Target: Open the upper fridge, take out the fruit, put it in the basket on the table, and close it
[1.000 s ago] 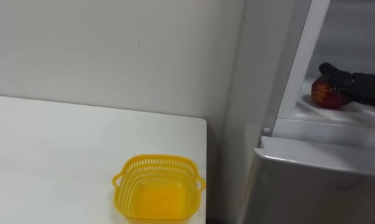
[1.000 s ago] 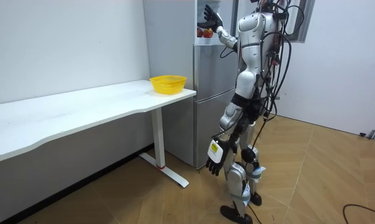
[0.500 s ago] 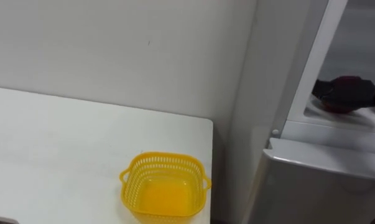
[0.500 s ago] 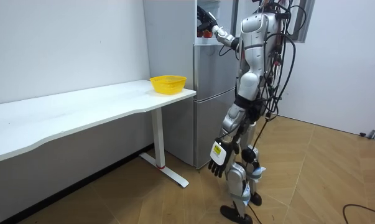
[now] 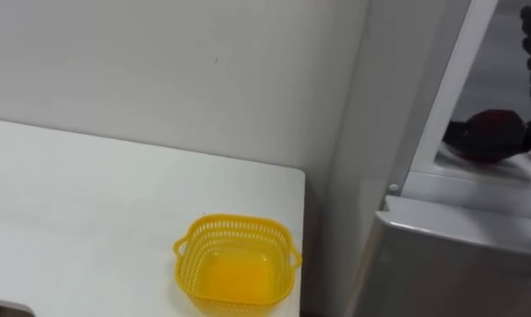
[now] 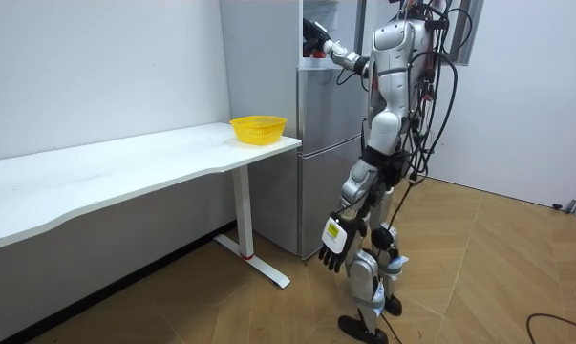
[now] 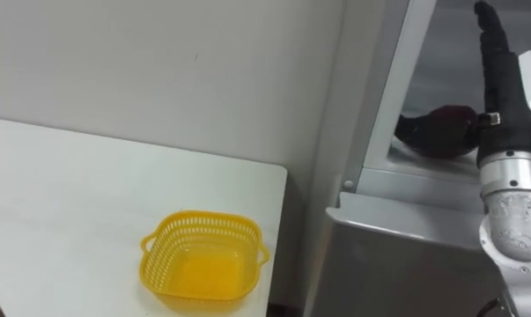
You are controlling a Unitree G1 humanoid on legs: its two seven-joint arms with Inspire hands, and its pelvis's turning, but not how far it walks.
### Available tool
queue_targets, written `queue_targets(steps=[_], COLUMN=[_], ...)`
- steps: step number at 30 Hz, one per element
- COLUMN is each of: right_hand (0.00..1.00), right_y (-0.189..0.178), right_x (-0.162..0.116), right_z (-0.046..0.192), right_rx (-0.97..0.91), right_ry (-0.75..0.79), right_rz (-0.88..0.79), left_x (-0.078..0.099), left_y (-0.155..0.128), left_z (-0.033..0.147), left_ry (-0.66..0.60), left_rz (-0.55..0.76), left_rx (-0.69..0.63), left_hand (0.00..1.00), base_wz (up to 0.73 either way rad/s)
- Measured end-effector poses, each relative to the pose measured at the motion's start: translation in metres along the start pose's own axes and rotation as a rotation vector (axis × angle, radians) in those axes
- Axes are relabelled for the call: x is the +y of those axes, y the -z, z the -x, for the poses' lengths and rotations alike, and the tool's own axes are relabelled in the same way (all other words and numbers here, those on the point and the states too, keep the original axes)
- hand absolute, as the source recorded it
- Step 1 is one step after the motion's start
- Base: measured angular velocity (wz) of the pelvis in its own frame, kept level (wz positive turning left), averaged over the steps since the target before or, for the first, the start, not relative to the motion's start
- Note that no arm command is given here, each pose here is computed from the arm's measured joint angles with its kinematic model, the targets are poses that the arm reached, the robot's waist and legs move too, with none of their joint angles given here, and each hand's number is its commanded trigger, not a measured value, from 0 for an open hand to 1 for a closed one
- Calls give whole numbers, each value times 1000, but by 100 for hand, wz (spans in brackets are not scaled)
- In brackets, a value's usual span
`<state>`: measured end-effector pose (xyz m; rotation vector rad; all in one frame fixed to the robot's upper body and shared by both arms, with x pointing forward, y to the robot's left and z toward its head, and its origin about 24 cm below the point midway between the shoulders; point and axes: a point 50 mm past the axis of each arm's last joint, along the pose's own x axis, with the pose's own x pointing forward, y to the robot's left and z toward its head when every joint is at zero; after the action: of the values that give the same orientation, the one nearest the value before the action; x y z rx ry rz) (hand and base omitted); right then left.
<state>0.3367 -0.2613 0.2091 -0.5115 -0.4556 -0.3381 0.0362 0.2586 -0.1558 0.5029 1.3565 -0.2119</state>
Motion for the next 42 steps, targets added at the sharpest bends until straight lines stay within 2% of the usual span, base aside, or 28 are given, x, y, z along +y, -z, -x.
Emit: queue_targets(steps=[9,19,20,21,22,30,42], right_hand=[0,0,52,73,100,100,100], right_y=[16,18,19,23,25,38,45], right_x=[-8,-1,-1,-2,-2,1,-2], right_z=[-4,-8,-11,-13,-13,-14,-15], right_rx=[70,100,109,131,144,223,267], right_ry=[-42,-106,-115,-120,-125,-186,-211], right_rz=[39,50,46,40,34,-35,-18], left_x=[7,8,8,9,9,13,13], left_y=[-1,4,3,2,2,-2,0], left_z=[0,1,1,1,1,0,1], left_ry=[4,21,25,30,30,23,23], left_rz=[-4,-3,-3,-3,-2,-23,-24], left_rx=[11,38,39,37,36,39,60], left_hand=[0,0,0,0,0,0,0], base_wz=[0,0,0,0,0,0,0])
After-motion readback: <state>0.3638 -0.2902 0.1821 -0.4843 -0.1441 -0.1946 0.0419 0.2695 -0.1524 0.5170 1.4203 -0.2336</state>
